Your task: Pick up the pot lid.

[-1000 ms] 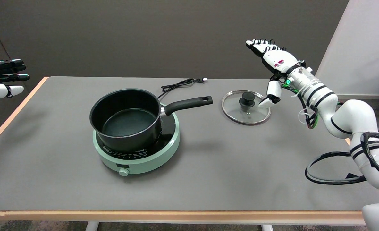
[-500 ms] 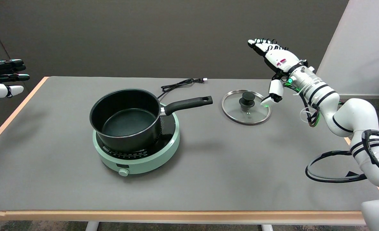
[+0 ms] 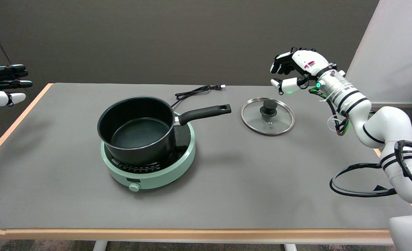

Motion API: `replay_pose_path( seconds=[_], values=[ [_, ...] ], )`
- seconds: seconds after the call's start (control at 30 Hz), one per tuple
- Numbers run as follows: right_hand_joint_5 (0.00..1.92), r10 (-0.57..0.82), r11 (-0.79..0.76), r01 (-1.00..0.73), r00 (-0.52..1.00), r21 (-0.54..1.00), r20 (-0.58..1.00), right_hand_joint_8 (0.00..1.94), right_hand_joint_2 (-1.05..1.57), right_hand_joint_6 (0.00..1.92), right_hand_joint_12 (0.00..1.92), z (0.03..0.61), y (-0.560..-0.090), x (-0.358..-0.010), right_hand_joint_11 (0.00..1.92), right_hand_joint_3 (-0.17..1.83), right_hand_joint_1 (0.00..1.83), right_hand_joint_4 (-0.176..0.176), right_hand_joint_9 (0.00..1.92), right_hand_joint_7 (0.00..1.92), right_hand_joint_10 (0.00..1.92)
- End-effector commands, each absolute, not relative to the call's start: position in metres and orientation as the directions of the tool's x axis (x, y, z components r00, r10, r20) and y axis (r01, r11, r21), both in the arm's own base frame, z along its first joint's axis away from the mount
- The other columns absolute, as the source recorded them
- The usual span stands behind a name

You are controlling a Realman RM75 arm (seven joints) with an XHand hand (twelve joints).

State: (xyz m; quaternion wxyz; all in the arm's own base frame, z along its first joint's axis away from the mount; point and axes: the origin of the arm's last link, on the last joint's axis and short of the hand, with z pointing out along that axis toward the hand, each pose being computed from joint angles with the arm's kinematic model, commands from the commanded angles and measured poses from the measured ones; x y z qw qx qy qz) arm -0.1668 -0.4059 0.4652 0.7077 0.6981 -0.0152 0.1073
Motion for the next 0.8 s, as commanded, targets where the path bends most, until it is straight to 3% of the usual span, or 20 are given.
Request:
replay_pose_path(
  seconds=[0.03, 0.13, 0.23, 0.6, 0.8],
  values=[
    [0.75, 0.13, -0.023, -0.195, 0.972, 0.981, 0.196, 0.44, 0.71, 0.71, 1.2, 0.462, -0.407, -0.17, 0.51, 0.79, 0.81, 0.113, 0.81, 0.92, 0.72],
    [0.75, 0.108, -0.021, -0.166, 0.98, 0.986, 0.168, 0.42, 0.69, 0.69, 1.19, 0.46, -0.41, -0.174, 0.5, 0.79, 0.81, 0.112, 0.8, 0.91, 0.71],
    [0.73, 0.077, -0.026, -0.113, 0.99, 0.993, 0.115, 0.36, 0.63, 0.61, 1.17, 0.454, -0.413, -0.18, 0.46, 0.85, 0.83, 0.09, 0.75, 0.87, 0.66],
    [0.67, -0.035, -0.043, -0.127, 0.992, 0.991, 0.125, 0.25, 0.57, 0.42, 0.87, 0.438, -0.429, -0.214, 0.36, 0.93, 0.9, 0.046, 0.65, 0.74, 0.51],
    [0.63, -0.047, -0.037, -0.138, 0.99, 0.99, 0.136, 0.22, 0.52, 0.34, 0.58, 0.438, -0.435, -0.215, 0.2, 0.9, 0.77, 0.028, 0.58, 0.7, 0.47]
  ],
)
